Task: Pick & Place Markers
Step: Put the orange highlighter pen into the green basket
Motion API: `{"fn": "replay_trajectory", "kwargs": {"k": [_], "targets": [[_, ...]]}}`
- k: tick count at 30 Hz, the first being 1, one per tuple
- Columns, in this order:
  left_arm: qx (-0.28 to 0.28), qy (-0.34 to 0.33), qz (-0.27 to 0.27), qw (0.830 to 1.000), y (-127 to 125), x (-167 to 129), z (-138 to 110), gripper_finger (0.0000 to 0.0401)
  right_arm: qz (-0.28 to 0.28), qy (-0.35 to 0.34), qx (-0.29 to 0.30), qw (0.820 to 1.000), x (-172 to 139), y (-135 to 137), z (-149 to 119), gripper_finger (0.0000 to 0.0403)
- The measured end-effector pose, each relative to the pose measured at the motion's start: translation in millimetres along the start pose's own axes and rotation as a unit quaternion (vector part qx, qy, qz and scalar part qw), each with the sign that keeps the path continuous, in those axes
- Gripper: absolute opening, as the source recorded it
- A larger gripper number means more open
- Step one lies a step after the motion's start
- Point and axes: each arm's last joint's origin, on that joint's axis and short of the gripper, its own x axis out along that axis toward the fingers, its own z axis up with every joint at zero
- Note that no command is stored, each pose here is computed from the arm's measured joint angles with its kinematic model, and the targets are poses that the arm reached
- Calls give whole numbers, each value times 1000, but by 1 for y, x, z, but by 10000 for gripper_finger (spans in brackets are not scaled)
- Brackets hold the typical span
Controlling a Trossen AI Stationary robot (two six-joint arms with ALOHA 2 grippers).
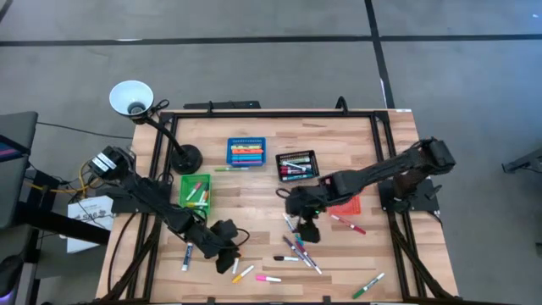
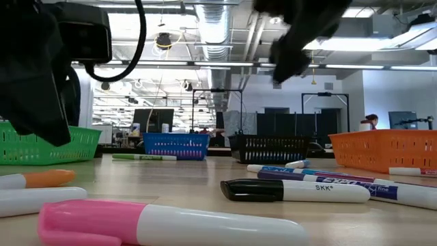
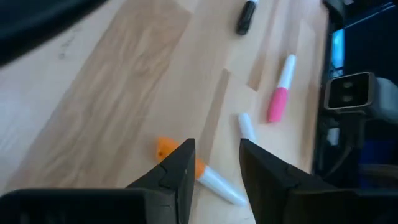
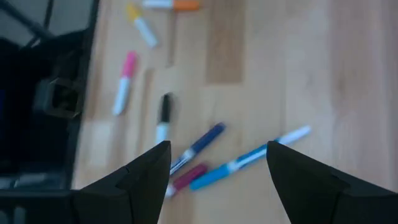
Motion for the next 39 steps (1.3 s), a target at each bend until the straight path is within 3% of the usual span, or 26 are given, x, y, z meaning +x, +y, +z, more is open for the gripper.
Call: {"fn": "replay_trajectory", "kwargs": {"k": [6, 12, 17, 20, 28, 36, 39], "targets": [[1, -11, 21, 1000, 4, 1, 1, 120, -29, 0, -53, 998, -22, 33, -14, 255], [-6, -44, 37, 998, 13, -1, 22, 120, -56, -25, -141, 988, -34, 47, -17, 255], [-53, 16, -16, 998, 13, -10, 31, 120, -63, -36, -165, 984, -37, 43, -14, 255], [-71, 46, -14, 996, 2, -21, 40, 120, -70, -38, -180, 980, -38, 36, -11, 255], [-72, 66, 68, 993, -31, -53, 61, 120, -93, -42, -163, 981, -42, 13, -3, 255], [-85, 113, 142, 980, -24, -9, 27, 120, -103, -48, -100, 988, -45, -2, 1, 255], [-83, 113, 142, 980, -24, 3, 21, 117, -103, -48, -100, 988, -45, -2, 1, 255]]}}
